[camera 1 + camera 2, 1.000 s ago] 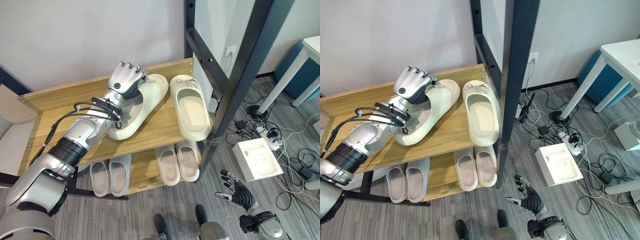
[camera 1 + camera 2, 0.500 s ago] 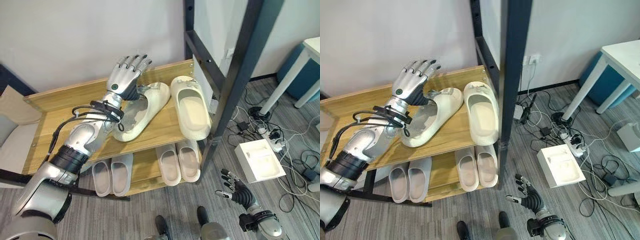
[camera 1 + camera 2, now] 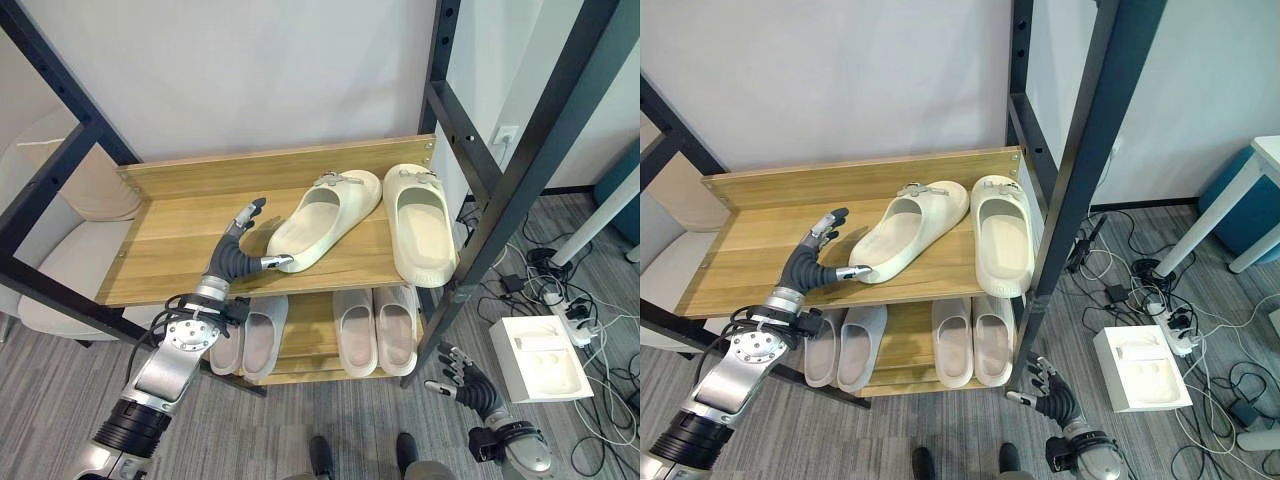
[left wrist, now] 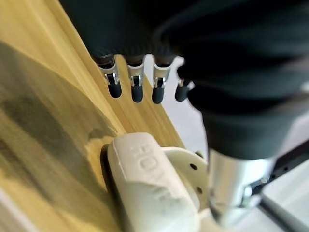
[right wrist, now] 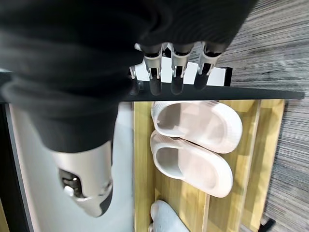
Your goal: Arrange the slippers neatly on the shoe rack.
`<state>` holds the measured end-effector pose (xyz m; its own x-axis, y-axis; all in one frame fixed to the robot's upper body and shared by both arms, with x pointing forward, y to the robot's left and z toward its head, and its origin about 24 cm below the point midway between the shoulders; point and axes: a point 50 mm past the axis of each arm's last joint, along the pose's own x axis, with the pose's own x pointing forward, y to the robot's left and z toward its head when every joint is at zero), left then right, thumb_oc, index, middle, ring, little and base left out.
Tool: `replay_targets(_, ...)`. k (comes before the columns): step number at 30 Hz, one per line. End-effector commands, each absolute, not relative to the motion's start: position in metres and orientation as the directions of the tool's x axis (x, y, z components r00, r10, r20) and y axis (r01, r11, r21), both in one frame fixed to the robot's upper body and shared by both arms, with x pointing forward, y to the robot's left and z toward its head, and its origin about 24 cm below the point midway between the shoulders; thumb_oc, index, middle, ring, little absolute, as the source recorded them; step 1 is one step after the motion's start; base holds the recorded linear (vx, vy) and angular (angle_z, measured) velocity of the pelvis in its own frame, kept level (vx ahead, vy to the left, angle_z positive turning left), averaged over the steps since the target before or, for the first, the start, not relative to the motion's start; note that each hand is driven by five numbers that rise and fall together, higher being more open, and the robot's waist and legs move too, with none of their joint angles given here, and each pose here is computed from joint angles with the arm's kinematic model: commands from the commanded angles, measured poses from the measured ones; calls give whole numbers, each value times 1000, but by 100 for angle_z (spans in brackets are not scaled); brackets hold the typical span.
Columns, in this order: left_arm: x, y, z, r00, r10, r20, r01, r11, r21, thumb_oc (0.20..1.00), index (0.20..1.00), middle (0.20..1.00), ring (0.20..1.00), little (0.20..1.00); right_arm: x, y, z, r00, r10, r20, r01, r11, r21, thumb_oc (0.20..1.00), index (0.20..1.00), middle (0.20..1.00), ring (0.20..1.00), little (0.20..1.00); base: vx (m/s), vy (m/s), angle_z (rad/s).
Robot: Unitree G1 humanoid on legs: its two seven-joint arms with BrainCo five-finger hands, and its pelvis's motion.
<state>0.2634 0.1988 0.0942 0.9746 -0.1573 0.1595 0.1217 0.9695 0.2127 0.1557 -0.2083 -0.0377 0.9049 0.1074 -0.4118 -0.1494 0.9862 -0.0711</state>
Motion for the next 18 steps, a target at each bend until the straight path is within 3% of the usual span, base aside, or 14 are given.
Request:
replay_targets(1,280,189,110,945,-297,138,294,955,42,1000,1000,1000,1000,1000,164,-206,-20,925,162,-342,-203,975,-87,1000,1000,1000,1000,1000,0,0,0)
replay_targets(4,269,171,108,902,-422,90,429,899,-87,1000,1000,1000,1000,1000,159,-206,-22,906,201,-374,-248,965,-81,1000,1000,1000,1000,1000,-6,2,-1)
replay_targets(7,268,166,107,892,-444,85,452,885,-112,1000,1000,1000,1000,1000,158,-205,-23,901,211,-378,-258,963,-76,1000,1000,1000,1000,1000,0,0,0)
replay_targets(10,271,126,119,830,-539,145,558,802,-213,1000,1000,1000,1000,1000,158,-198,-27,884,246,-398,-289,956,-52,1000,1000,1000,1000,1000,-6,-2,-4)
replay_targets(18,281,97,138,810,-531,249,584,772,-252,1000,1000,1000,1000,1000,159,-195,-29,887,241,-395,-280,959,-45,1000,1000,1000,1000,1000,0,0,-1)
